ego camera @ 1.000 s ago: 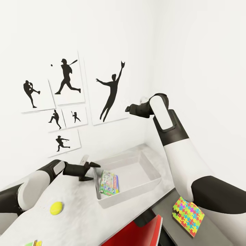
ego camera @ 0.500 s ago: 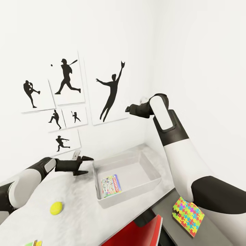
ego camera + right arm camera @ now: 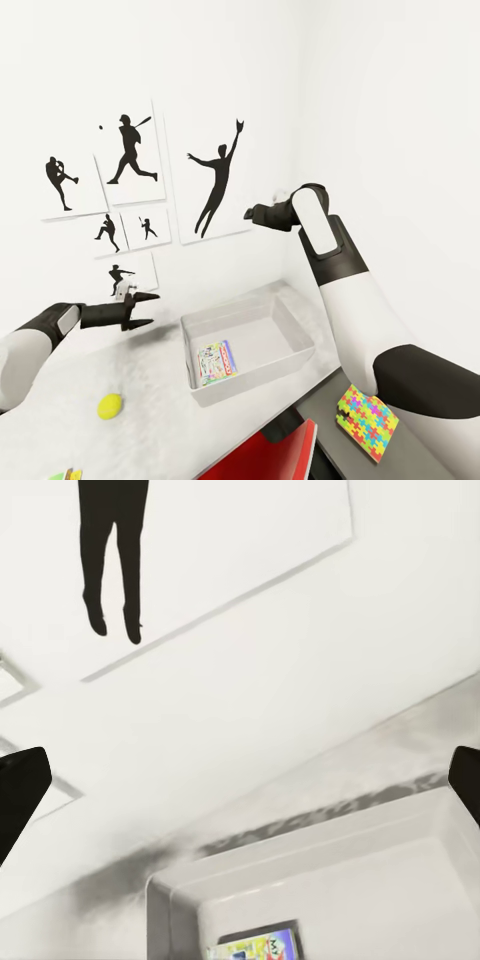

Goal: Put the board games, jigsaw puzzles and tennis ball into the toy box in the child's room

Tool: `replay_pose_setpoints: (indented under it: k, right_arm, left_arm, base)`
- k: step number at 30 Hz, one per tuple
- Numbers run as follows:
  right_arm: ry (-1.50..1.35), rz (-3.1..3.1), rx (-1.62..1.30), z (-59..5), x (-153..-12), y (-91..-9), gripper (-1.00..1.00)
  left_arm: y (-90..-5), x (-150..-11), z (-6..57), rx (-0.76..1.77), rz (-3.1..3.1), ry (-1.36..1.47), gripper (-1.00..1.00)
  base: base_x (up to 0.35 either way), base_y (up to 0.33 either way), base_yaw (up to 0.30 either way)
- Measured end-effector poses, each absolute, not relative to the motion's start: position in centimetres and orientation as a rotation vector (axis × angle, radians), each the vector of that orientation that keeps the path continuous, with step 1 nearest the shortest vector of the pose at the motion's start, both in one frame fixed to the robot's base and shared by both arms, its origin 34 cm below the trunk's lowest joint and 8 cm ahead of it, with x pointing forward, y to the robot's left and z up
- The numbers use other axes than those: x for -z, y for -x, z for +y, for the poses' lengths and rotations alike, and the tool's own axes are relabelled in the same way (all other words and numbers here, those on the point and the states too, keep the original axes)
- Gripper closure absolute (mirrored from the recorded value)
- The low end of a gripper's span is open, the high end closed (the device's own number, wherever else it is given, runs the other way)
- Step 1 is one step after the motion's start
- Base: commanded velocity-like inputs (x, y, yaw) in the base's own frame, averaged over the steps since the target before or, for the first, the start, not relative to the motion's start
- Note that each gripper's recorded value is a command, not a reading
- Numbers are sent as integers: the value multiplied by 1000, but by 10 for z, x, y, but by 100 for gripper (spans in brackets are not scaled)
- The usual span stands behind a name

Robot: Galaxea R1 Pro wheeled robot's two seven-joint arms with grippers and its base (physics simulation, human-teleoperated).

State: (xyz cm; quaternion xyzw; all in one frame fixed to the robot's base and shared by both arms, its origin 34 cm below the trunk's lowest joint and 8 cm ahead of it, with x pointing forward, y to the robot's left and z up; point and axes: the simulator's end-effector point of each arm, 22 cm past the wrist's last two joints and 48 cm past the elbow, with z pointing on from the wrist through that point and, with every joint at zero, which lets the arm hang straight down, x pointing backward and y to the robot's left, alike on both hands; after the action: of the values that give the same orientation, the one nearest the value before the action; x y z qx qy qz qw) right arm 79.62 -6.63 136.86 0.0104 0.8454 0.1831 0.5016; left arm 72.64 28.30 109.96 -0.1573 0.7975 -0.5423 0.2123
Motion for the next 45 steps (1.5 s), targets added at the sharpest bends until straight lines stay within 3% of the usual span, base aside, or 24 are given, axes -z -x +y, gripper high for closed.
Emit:
replay_pose_setpoints:
  k: [23, 38, 45]
  right_arm:
    - [-19, 2017, -439, -67, -1386, -787, -100]
    - [-14, 2003, -437, -66, -1395, -782, -100]
    - [-15, 2003, -434, -67, -1395, -781, -100]
  left_arm:
    - [-713, -1133, 323, 1478, 2167, 353, -100]
    - [-711, -1147, 321, 1505, 2134, 330, -100]
    - [-710, -1148, 321, 1507, 2132, 329, -100]
  base:
    - [-4, 0, -79]
    - [-270, 0, -61]
    - [-54, 0, -1]
